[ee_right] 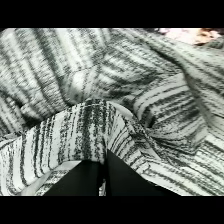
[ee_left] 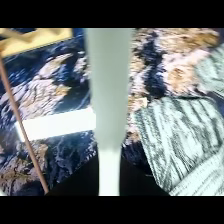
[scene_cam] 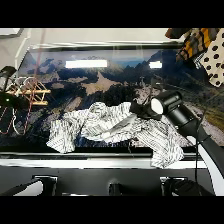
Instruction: Fold the clothes and pants, and hang the long-sleeved shirts on hangers.
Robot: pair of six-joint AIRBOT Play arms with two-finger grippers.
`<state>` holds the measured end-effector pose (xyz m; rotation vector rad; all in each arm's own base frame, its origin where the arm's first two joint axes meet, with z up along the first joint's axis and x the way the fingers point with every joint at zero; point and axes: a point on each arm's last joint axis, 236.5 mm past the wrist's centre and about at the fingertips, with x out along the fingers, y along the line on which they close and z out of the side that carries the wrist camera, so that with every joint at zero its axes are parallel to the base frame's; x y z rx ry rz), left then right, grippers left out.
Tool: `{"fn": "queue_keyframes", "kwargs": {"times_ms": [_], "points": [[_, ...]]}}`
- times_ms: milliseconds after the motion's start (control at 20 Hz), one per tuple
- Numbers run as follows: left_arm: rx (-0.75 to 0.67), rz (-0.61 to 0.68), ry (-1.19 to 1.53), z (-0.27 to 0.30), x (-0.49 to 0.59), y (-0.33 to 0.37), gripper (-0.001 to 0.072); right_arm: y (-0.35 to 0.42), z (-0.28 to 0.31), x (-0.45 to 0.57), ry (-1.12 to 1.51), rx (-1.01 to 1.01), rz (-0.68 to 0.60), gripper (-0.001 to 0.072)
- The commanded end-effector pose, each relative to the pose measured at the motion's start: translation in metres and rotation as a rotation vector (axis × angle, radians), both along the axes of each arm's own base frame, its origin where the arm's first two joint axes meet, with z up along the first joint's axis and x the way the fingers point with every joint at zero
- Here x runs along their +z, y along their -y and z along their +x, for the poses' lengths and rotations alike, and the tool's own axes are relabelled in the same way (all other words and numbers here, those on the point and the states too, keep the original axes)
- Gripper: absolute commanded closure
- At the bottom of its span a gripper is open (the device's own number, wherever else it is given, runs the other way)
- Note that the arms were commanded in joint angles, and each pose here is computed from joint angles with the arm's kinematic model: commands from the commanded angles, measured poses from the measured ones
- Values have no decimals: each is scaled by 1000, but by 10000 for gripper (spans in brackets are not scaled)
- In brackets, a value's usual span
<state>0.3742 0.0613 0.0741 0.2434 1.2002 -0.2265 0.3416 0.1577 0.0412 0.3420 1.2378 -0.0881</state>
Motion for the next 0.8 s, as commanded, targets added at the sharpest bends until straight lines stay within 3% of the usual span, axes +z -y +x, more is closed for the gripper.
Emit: {"fn": "queue_keyframes", "kwargs": {"times_ms": [0, 100, 300, 450, 750], "points": [[-241, 71, -26, -17, 13, 49, 692, 16, 6, 0, -22, -62, 40, 680], [-394, 91, -45, -32, 10, 81, 691, 18, 8, 0, -19, -67, 38, 680], [-564, 112, -146, -85, -11, 123, 692, 15, 20, 5, 31, -105, 69, 680], [-568, 163, -169, -123, -21, 135, 692, 19, 27, 6, 55, -155, 74, 680], [-567, 145, -184, -189, -38, 146, 691, 21, 32, 6, 64, -213, 84, 680]]}}
